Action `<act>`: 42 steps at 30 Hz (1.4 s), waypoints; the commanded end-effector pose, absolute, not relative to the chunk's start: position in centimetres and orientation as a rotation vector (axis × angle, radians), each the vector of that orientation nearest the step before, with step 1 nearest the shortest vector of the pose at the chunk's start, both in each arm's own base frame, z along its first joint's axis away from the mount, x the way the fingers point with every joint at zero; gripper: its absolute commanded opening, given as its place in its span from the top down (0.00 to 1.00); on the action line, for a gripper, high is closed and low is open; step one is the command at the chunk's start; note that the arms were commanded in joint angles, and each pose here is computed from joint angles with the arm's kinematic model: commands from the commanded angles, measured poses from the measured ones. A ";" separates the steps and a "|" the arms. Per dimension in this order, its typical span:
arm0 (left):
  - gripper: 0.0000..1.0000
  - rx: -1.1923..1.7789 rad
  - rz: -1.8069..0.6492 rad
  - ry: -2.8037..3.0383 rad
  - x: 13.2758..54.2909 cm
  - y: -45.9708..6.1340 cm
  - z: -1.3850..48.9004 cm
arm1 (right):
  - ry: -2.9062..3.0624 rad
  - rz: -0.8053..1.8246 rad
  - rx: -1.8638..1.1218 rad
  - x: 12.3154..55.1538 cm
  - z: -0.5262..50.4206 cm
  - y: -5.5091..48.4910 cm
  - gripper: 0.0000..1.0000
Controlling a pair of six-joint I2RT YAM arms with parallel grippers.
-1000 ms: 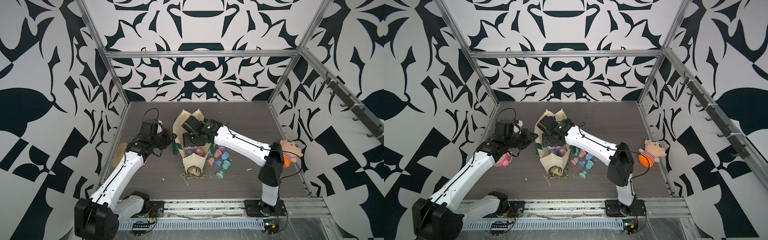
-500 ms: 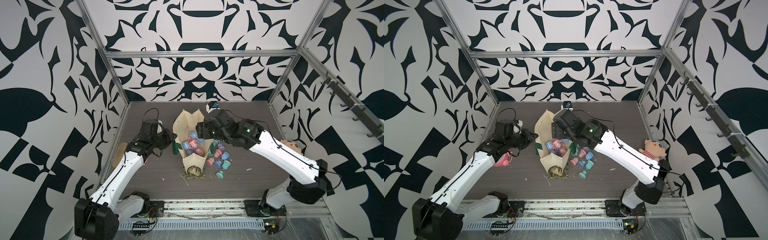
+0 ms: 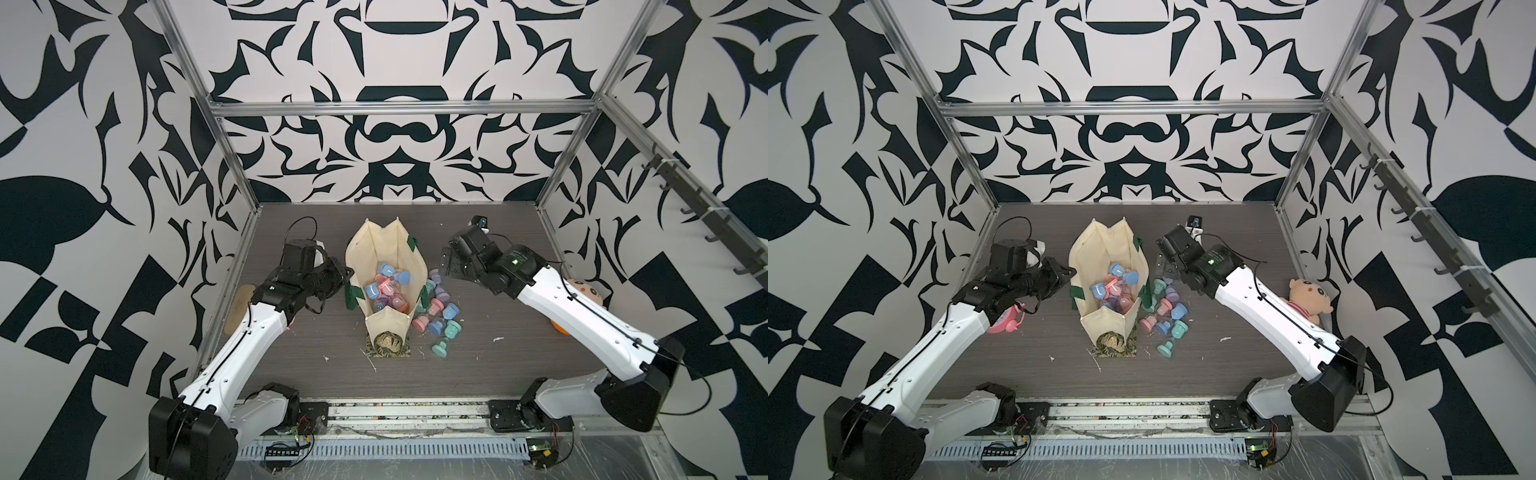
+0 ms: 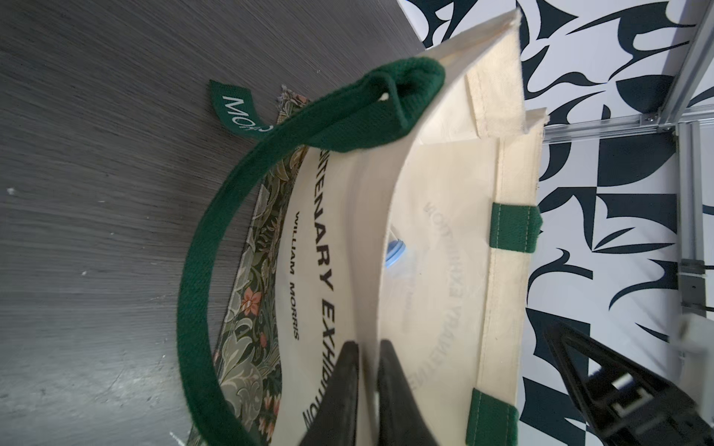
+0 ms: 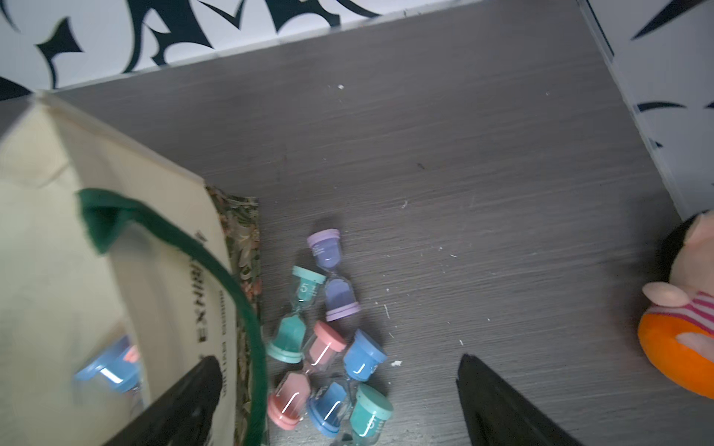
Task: Put the hourglass into the canvas bag
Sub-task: Pick up the hourglass from the center of the board.
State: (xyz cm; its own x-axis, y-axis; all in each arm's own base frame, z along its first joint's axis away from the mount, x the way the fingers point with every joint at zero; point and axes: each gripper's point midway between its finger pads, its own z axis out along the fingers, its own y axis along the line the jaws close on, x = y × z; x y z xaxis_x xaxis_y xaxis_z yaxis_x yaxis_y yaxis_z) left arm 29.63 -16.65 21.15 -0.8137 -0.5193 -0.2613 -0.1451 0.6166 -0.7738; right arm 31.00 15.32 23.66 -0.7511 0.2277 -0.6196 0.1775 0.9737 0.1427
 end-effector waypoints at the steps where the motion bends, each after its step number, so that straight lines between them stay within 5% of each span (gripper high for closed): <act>1: 0.85 -0.495 -1.084 2.350 29.6 -16.6 22.5 | 2.536 0.158 0.294 31.3 21.3 14.8 0.02; 9: 0.85 -0.496 -1.082 2.352 29.6 -16.5 22.4 | 2.677 0.266 0.190 32.3 16.7 16.0 0.29; 42: 0.85 -0.504 -1.078 2.365 29.5 -16.5 21.6 | 2.970 0.073 -0.072 35.3 4.7 18.3 0.52</act>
